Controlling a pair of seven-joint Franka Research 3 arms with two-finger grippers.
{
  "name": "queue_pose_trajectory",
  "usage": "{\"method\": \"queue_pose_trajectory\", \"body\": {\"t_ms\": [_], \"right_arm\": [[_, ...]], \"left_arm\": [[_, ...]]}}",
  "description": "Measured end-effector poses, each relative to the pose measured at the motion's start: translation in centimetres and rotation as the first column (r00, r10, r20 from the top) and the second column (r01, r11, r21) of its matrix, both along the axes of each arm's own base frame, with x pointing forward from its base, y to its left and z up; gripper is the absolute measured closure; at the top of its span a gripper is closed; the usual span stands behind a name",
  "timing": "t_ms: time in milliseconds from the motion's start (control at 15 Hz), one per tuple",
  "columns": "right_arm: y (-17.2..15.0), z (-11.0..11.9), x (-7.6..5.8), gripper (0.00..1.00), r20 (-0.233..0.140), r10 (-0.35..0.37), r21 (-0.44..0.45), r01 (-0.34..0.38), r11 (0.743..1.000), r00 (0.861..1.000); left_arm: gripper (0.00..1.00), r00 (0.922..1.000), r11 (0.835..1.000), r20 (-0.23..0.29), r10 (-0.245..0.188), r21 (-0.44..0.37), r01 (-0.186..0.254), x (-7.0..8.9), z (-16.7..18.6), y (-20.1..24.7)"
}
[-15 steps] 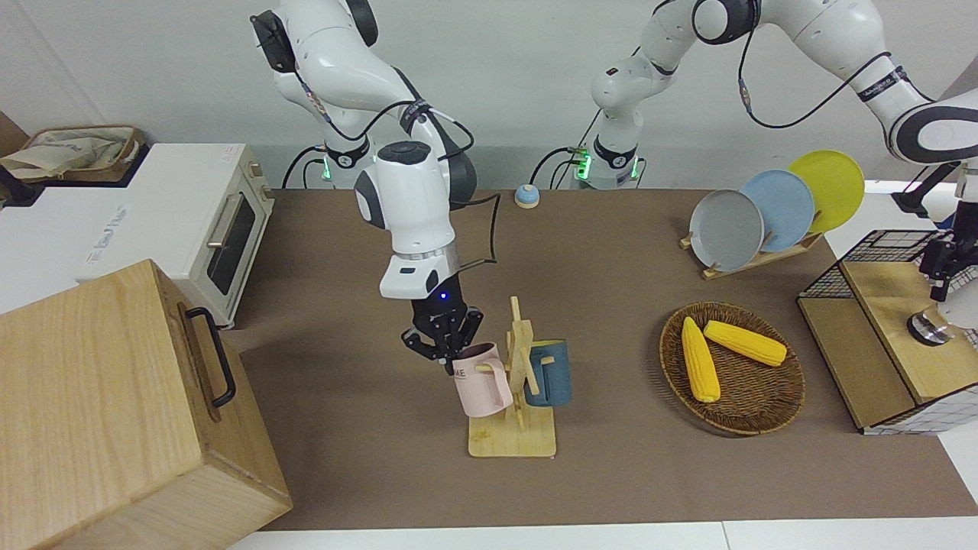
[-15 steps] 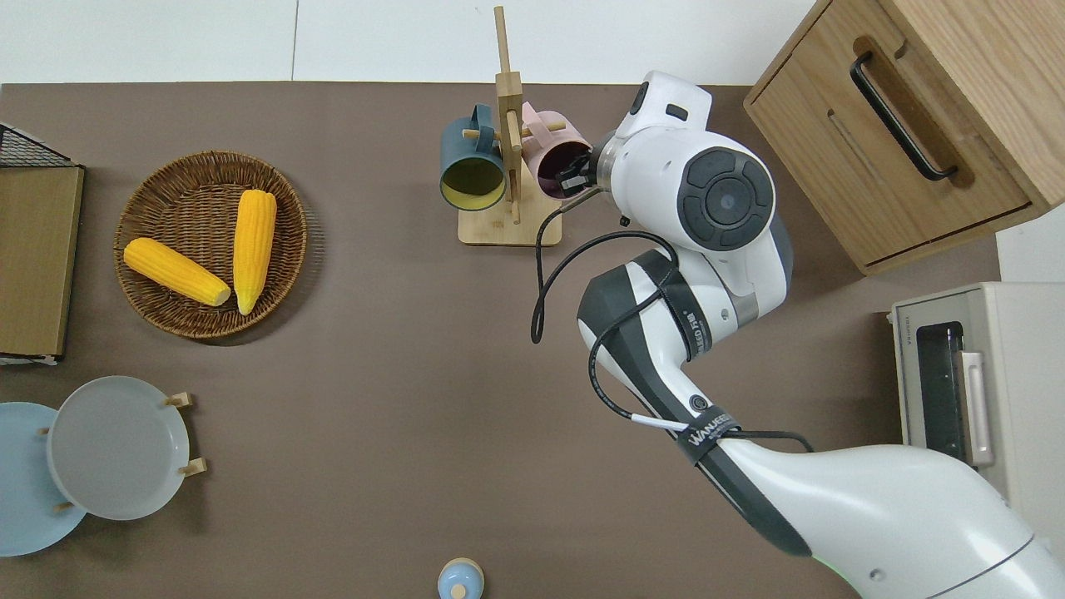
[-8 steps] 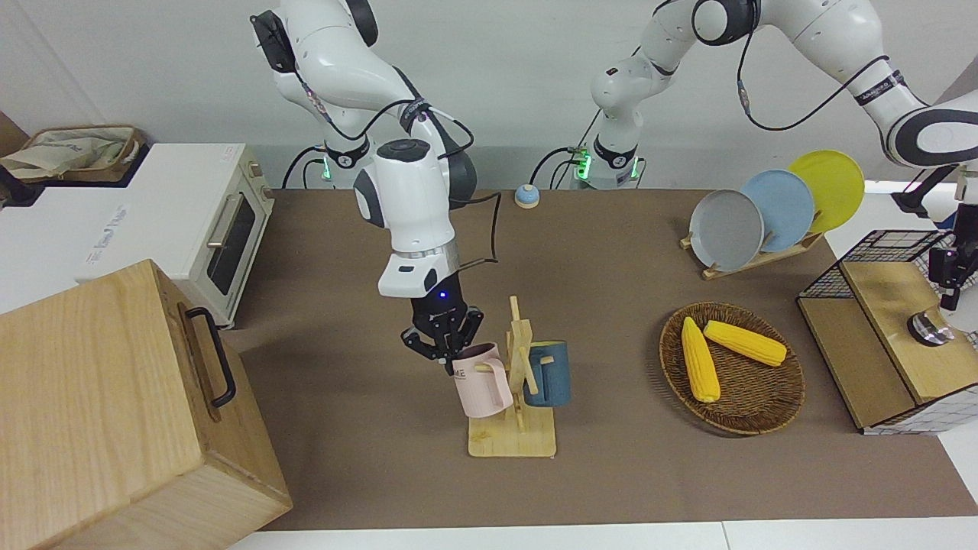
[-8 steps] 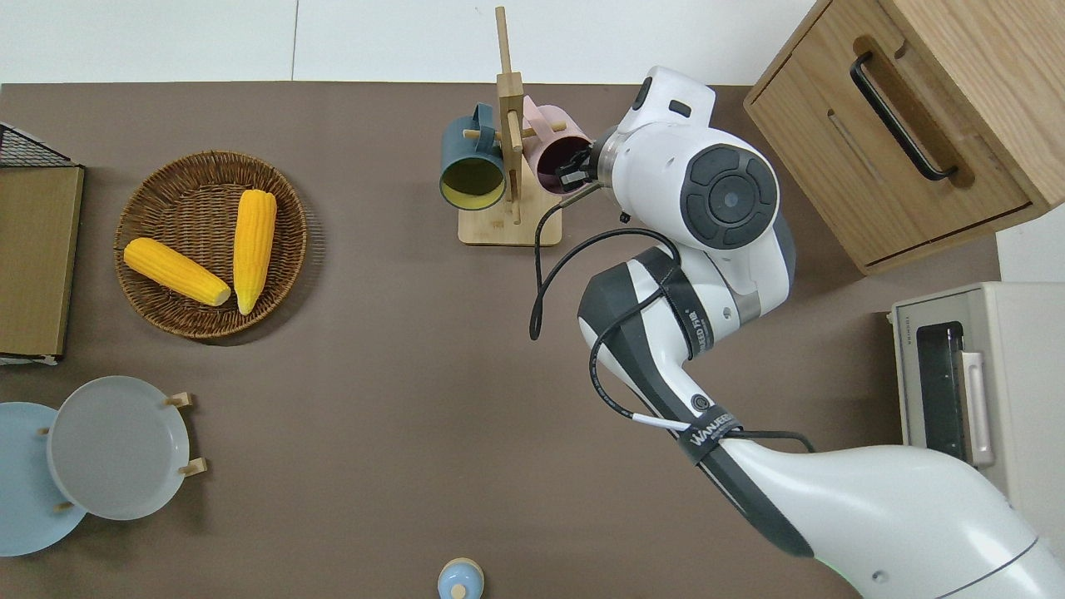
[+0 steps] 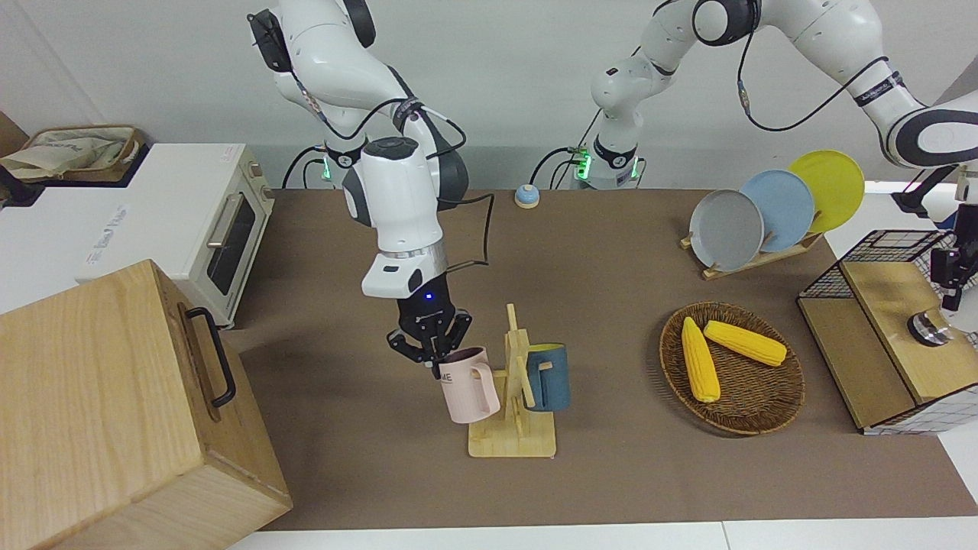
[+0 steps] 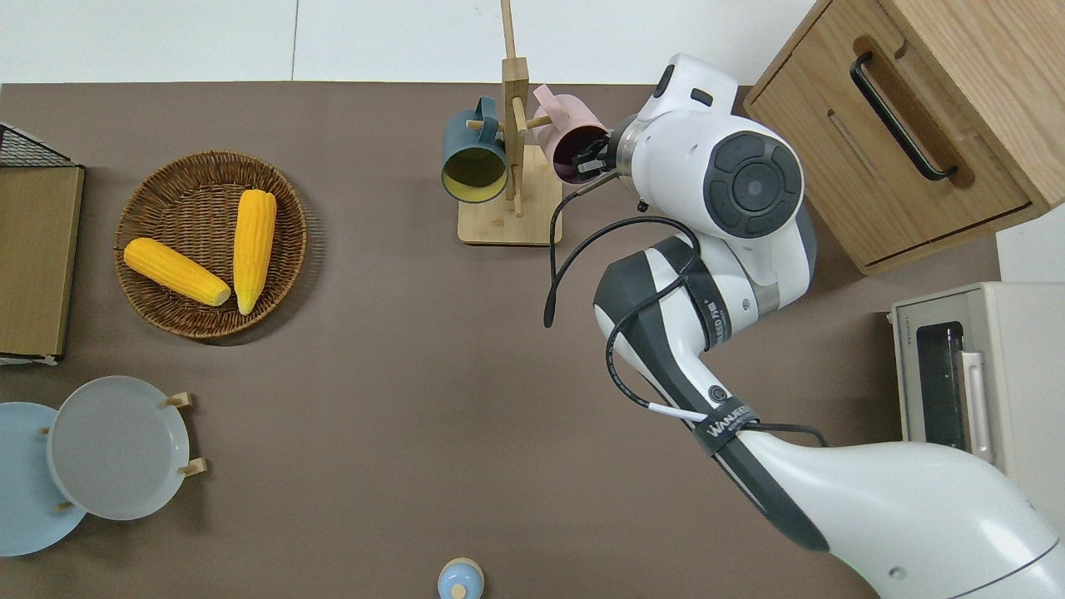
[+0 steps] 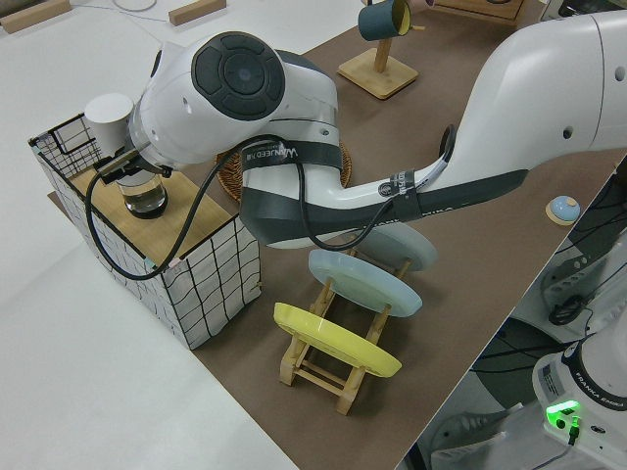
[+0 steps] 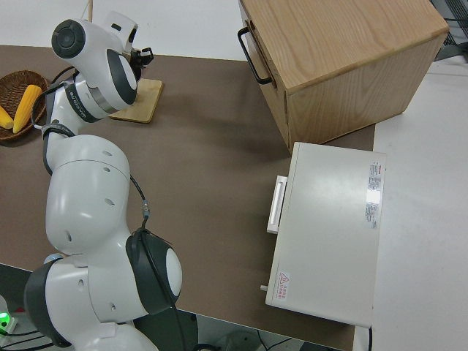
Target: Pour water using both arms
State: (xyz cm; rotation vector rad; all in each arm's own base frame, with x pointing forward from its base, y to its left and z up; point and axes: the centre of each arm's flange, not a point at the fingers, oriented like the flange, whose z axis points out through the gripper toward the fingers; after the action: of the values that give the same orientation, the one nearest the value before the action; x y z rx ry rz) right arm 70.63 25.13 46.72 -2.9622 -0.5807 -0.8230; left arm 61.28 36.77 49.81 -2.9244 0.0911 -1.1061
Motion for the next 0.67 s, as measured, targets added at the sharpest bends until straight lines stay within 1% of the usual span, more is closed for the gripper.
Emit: {"method": "queue_pose_trajectory", "body": {"t_ms": [133,200,333,467,533,667], "right_arm": [[-1.5,1.1,0.3,0.95,-0.005,-0.024,-0.006,0.024,1.0,1.0],[-2.7,2.1,0.5,0.95,-0.007,-0.043,-0.01,0.043,0.999,0.999],[-4.6,3.2,0.5,0.95,-0.022,-0.072,-0.022,0.071,0.997,0.997],[-6.3,4.0,0.5,0.95,-0.037,-0.099,-0.033,0.098,0.995,0.994],[-7.3,4.2,0.5,0.95,-0.046,-0.114,-0.038,0.112,0.993,0.992],[-9.3,4.4,0.7,0.95,-0.062,-0.137,-0.051,0.134,0.99,0.989]], "left_arm": [[0.37,1.0,1.0,0.001,0.007,-0.006,-0.007,0.1,0.0,0.0],[0.37,0.9998,1.0,0.001,0.019,-0.015,-0.019,0.2,0.0,0.1],[0.37,0.9997,0.999,-0.006,0.025,-0.024,-0.025,0.3,0.2,0.2],[0.37,0.999,0.999,-0.041,0.017,-0.039,-0.019,0.4,1.1,0.2],[0.37,0.9977,0.999,-0.067,0.015,-0.044,-0.018,0.4,1.8,0.1],[0.37,0.9928,0.998,-0.118,0.021,-0.051,-0.027,0.4,3.3,-0.1]]}}
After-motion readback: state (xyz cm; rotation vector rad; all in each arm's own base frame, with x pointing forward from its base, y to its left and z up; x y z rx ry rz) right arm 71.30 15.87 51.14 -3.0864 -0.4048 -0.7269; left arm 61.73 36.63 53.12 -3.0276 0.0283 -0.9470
